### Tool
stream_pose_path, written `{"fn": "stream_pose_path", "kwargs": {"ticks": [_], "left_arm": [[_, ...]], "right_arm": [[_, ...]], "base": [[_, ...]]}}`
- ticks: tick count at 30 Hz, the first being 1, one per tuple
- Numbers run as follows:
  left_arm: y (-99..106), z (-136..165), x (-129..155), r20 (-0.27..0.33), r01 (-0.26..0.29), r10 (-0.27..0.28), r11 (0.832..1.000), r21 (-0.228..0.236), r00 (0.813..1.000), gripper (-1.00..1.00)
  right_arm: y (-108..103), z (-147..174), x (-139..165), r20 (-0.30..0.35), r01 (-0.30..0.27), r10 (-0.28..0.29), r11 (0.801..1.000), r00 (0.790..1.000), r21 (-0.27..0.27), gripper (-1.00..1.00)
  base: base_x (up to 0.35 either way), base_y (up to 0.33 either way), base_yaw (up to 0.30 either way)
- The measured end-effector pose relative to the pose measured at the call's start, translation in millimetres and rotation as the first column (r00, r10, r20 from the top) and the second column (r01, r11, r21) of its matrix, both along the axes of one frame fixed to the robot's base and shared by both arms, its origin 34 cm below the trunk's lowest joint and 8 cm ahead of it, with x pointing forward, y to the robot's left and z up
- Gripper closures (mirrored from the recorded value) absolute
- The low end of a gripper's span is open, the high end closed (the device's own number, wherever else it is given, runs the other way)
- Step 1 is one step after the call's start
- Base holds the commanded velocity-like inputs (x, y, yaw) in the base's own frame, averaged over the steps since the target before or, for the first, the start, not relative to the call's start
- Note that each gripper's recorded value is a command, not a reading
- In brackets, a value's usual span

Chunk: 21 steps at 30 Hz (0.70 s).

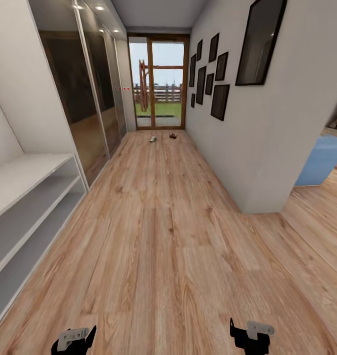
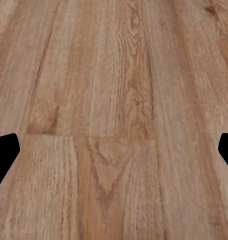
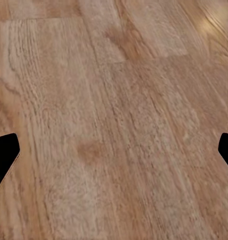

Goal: Pick up the two gym shoes and the two sandals from the corridor floor and place them onto the hallstand (shoe rack) in the corridor, making sure they are on the rack and not on the floor. Arrange them so the two gym shoes are next to each other and the two sandals are next to each other.

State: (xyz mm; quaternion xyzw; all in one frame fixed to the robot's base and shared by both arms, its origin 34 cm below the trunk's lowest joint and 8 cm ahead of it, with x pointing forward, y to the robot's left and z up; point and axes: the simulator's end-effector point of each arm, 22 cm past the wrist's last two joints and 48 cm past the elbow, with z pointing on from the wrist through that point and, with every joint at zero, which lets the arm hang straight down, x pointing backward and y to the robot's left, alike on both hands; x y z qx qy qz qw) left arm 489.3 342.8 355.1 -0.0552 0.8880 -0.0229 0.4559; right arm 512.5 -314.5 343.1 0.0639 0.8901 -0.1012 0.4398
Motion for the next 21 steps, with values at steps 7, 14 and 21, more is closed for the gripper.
{"fn": "stream_pose_path", "kwargs": {"ticks": [7, 14, 21], "left_arm": [[-0.2, -0.4, -0.4, -0.002, 0.000, 0.000, 1.000, -0.001, 1.000, -1.00], [-1.0, -2.0, -2.2, -0.006, -0.001, 0.001, 1.000, -0.004, 1.000, -1.00], [-1.2, -2.4, -2.8, -0.007, -0.002, 0.002, 1.000, -0.005, 1.000, -1.00]], "right_arm": [[-0.3, -0.3, -0.5, -0.001, -0.001, 0.001, 1.000, 1.000, -0.001, -1.00], [-1.4, -0.1, -0.5, -0.001, 0.000, 0.000, 1.000, 1.000, -0.002, -1.00], [-1.6, 0.0, -0.4, 0.000, 0.001, -0.001, 1.000, 1.000, -0.002, -1.00]], "base": [[0.339, 0.000, 0.000], [0.339, 0.000, 0.000], [0.339, 0.000, 0.000]]}}
